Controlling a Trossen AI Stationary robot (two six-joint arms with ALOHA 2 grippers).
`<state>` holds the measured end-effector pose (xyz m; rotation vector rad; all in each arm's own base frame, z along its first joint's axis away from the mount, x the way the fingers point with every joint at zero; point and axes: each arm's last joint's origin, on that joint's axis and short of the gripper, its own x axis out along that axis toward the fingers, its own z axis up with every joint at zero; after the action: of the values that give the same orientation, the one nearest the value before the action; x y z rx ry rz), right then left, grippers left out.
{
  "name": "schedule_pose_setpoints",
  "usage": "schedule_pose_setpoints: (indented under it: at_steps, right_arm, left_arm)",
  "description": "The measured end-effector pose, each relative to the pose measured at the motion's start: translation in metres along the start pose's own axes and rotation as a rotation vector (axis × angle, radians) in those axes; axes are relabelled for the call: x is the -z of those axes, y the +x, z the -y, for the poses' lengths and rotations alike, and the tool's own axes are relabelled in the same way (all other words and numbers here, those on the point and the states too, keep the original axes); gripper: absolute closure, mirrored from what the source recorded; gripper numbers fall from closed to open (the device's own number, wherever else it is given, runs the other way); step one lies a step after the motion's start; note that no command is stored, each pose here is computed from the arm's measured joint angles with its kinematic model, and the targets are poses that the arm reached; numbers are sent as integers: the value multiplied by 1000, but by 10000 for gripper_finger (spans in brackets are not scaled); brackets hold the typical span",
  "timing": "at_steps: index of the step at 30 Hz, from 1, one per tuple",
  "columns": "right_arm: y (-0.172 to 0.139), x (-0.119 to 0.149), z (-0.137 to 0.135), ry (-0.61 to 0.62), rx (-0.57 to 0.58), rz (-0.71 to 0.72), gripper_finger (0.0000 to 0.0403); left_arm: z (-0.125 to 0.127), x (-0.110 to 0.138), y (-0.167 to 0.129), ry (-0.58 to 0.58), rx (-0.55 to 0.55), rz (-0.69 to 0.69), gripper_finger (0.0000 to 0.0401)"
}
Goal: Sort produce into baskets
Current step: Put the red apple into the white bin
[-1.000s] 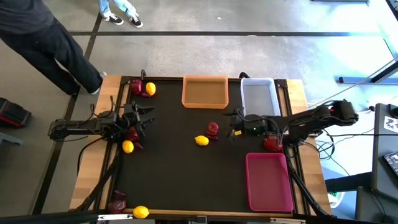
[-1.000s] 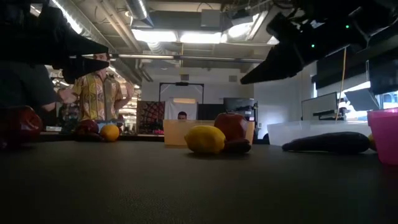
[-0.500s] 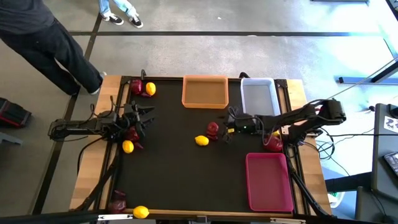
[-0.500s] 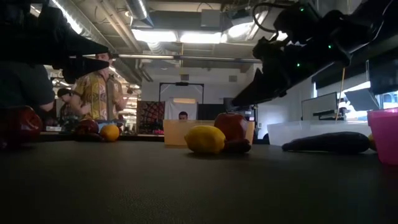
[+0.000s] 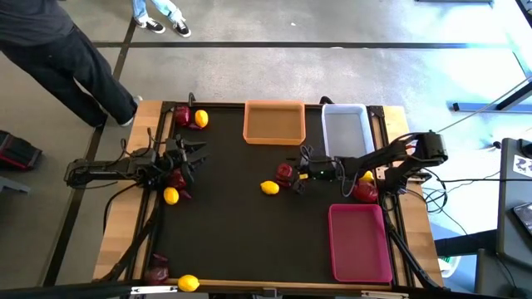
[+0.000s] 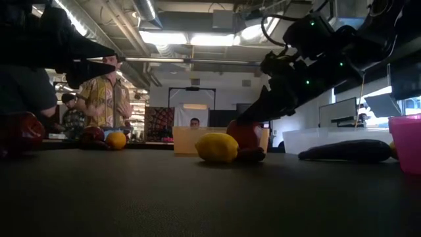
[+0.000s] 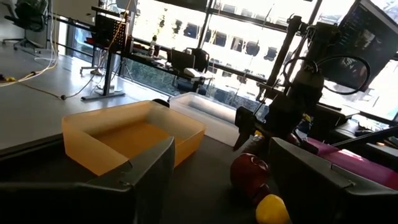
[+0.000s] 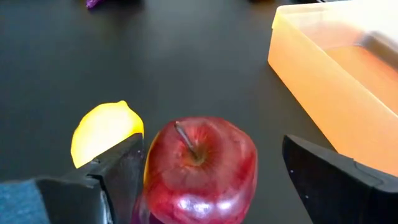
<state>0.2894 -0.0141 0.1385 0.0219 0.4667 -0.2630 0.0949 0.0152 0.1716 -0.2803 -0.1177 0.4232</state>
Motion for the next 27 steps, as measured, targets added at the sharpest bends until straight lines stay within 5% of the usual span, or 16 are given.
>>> schedule_pose_setpoints:
  at_steps: [11, 21, 27]
  right_arm:
    - [9, 11, -1, -6, 3, -27, 68]
    - [9, 10, -1, -11, 2, -15, 191]
    - [8, 9, -1, -27, 19, -14, 215]
  left_arm:
    - [0, 0, 0, -8, 0, 0, 146]
    - [0, 0, 0, -15, 0, 0, 146]
    - [0, 0, 0, -15, 0, 0, 146]
